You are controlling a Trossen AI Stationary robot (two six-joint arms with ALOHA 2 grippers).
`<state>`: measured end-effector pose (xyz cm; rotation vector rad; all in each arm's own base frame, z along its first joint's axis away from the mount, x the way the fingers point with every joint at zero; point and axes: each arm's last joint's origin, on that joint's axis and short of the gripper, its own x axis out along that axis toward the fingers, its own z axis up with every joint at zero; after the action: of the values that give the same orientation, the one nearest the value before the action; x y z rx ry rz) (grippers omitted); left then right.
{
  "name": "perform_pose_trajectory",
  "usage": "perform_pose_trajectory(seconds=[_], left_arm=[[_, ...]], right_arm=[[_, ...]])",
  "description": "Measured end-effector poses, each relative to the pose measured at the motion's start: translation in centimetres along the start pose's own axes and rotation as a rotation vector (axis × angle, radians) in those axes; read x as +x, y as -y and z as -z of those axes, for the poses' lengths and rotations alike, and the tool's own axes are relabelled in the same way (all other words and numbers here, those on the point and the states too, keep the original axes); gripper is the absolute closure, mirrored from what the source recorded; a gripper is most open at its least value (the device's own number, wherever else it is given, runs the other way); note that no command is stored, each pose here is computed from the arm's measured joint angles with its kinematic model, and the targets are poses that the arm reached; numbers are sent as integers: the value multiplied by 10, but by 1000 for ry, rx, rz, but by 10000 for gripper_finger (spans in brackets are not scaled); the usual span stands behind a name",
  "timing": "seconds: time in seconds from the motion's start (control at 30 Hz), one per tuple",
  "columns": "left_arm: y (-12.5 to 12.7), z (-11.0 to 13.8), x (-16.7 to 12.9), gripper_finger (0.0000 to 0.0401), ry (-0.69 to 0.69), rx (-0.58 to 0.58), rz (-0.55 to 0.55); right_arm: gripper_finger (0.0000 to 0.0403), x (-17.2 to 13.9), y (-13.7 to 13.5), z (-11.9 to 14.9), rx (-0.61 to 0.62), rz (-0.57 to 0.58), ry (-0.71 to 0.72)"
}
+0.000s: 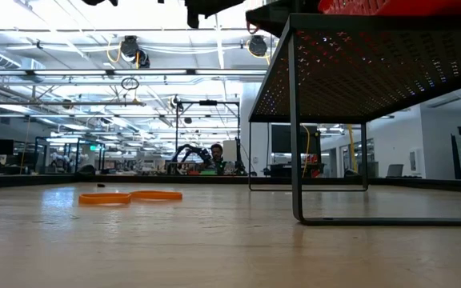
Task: Pick & Place Office Desk Supplies
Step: Put the orange rubber band into the top red bin on the shelf
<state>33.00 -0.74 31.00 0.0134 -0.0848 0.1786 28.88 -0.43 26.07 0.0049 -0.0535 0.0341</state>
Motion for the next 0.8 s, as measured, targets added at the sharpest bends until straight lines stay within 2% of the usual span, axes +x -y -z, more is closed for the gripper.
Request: perform_pose_trajectory(seconds=[0.17, 0.3, 0.57, 0.8], left_arm=[[-2, -8, -9, 150, -32, 37, -5], [-6, -7, -14, 132, -96, 37, -61], [-7, 10, -14, 127, -247, 14, -110], [-8, 11, -15, 127, -256, 9, -111]], right_arm=[[402, -17, -1, -13, -37, 5, -59], [402, -38, 0, -26, -64, 73, -114], [403, -81, 1, -36, -79, 190, -282], [403, -98, 3, -32, -38, 287, -391]])
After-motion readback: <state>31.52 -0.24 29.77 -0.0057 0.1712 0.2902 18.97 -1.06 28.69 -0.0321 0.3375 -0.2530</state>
